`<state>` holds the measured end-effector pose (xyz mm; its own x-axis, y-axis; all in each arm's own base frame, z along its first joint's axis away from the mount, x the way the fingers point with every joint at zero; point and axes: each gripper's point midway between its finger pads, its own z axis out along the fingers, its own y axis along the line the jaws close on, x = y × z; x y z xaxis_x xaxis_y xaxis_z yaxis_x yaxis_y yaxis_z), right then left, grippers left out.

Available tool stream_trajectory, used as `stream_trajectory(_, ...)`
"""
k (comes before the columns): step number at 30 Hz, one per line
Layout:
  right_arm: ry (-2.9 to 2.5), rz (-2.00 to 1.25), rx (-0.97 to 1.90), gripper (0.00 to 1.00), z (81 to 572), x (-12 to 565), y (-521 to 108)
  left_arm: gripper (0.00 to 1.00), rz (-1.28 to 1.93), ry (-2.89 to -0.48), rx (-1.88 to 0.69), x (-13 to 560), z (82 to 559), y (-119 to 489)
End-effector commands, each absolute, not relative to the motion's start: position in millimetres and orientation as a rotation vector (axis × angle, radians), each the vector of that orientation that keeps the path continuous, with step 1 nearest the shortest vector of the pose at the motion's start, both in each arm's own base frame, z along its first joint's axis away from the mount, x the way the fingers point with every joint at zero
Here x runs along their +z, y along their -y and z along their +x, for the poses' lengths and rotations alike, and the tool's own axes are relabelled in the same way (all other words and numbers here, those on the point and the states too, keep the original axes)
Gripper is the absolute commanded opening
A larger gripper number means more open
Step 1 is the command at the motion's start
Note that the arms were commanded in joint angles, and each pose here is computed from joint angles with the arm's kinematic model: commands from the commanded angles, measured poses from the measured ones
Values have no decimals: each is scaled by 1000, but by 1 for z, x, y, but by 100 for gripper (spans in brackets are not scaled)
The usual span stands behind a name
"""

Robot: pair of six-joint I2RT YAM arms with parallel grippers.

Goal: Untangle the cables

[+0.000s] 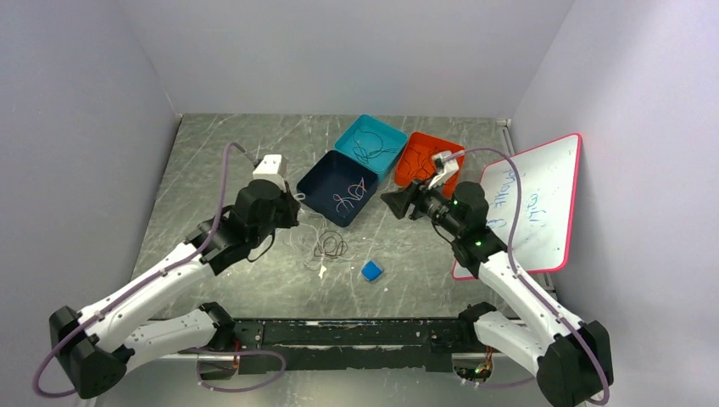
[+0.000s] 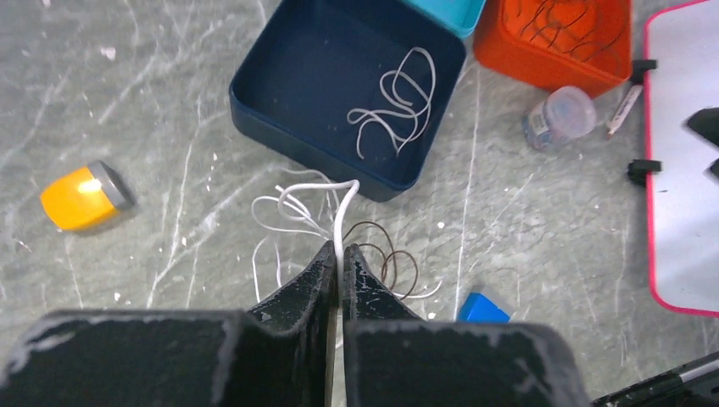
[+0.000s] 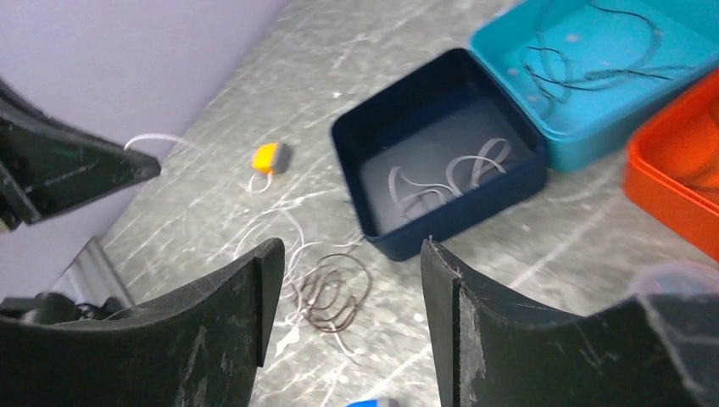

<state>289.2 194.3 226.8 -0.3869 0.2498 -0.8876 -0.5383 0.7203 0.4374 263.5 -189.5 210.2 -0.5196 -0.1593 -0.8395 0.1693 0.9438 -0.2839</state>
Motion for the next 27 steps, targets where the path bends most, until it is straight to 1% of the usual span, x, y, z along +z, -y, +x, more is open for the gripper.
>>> stream_trajectory(1,-1668,-371,925,64,279,247,-229,7,55,-2009,-414,241,258,181)
stream_trajectory(8,-1593,-496,1040,67,255,251,-297,7,55,-1933,-467,281,249,175)
stream_trajectory(15,-1534,-559,1079,69,264,257,-352,7,62,-1875,-496,320,246,172)
stream_trajectory(22,-1499,-703,1142,69,259,240,-405,7,36,-1791,-515,367,240,161)
stream_trajectory(27,-1412,-821,1249,66,244,239,-439,7,38,-1734,-542,400,235,157)
